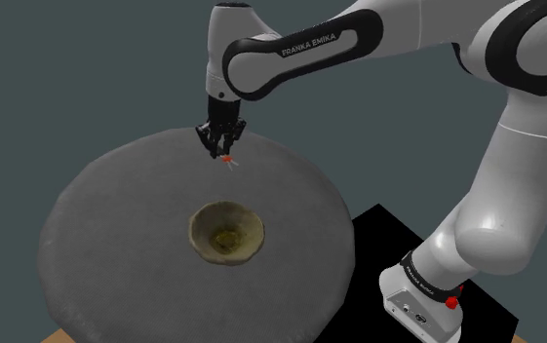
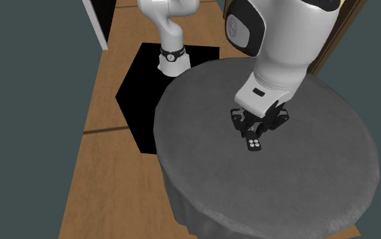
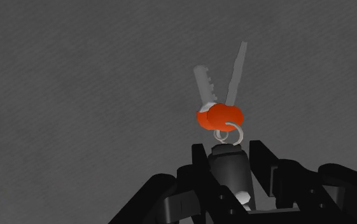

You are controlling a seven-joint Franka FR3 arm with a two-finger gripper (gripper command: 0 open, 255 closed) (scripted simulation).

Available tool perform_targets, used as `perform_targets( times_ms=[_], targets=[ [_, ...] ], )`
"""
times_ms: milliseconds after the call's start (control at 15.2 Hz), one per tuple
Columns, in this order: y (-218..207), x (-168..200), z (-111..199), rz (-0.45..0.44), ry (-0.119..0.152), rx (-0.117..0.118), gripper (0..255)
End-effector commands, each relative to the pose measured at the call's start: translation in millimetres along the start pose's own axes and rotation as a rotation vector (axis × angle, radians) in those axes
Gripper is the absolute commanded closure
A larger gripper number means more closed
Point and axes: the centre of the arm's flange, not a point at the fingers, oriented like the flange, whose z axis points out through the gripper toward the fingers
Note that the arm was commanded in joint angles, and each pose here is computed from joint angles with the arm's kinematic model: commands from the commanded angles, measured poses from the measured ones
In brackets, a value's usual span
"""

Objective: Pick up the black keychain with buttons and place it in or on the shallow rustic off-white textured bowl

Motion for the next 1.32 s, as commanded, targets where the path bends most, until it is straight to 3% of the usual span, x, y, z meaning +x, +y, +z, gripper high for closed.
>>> perform_targets(
  times_ms=[0,1254],
  targets=[
    [0,0,-11,0.000,0.000,0.000,255],
    [-2,-1,-111,0.000,0.000,0.000,255]
  ],
)
